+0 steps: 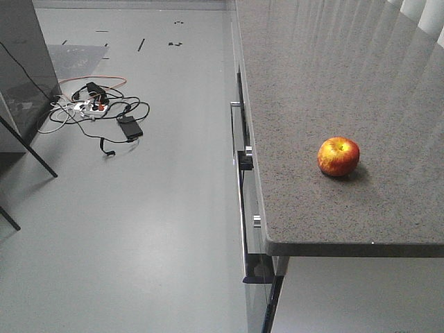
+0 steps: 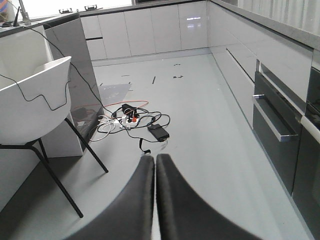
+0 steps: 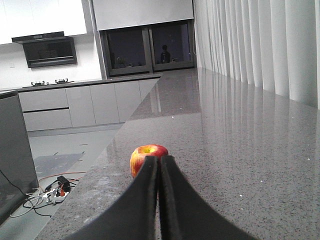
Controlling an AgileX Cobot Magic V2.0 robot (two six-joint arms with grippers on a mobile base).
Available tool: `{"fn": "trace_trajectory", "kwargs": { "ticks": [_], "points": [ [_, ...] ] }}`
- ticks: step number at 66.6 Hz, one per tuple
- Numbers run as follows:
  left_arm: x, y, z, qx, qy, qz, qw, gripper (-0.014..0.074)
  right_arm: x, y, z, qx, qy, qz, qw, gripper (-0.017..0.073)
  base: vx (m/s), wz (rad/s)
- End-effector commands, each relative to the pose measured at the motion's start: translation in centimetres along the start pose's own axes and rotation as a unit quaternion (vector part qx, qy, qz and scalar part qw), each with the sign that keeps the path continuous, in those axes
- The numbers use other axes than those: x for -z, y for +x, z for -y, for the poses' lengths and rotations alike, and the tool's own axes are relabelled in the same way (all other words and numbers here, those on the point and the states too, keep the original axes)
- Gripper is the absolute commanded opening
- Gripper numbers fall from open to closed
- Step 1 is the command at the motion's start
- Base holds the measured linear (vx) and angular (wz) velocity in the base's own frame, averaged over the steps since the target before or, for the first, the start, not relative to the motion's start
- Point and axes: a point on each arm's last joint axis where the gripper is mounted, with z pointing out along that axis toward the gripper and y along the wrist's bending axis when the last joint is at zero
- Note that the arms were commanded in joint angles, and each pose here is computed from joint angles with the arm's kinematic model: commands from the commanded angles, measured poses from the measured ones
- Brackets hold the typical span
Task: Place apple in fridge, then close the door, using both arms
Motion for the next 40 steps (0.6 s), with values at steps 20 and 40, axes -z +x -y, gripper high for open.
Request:
{"fn": "trace_trajectory", "kwargs": {
  "ticks": [20,40],
  "points": [
    [0.02,-0.14,0.20,0.004,0.011,0.031,0.999,-0.0008,0.06,-0.40,-0.03,0.010,-0.001,0.035,0.999,-0.0002,0.00,0.00],
    [0.02,-0.14,0.20,0.004,0.011,0.031,0.999,-0.0008,0.06,-0.40,-0.03,0.010,-0.001,0.035,0.999,-0.0002,0.00,0.00]
  ]
}}
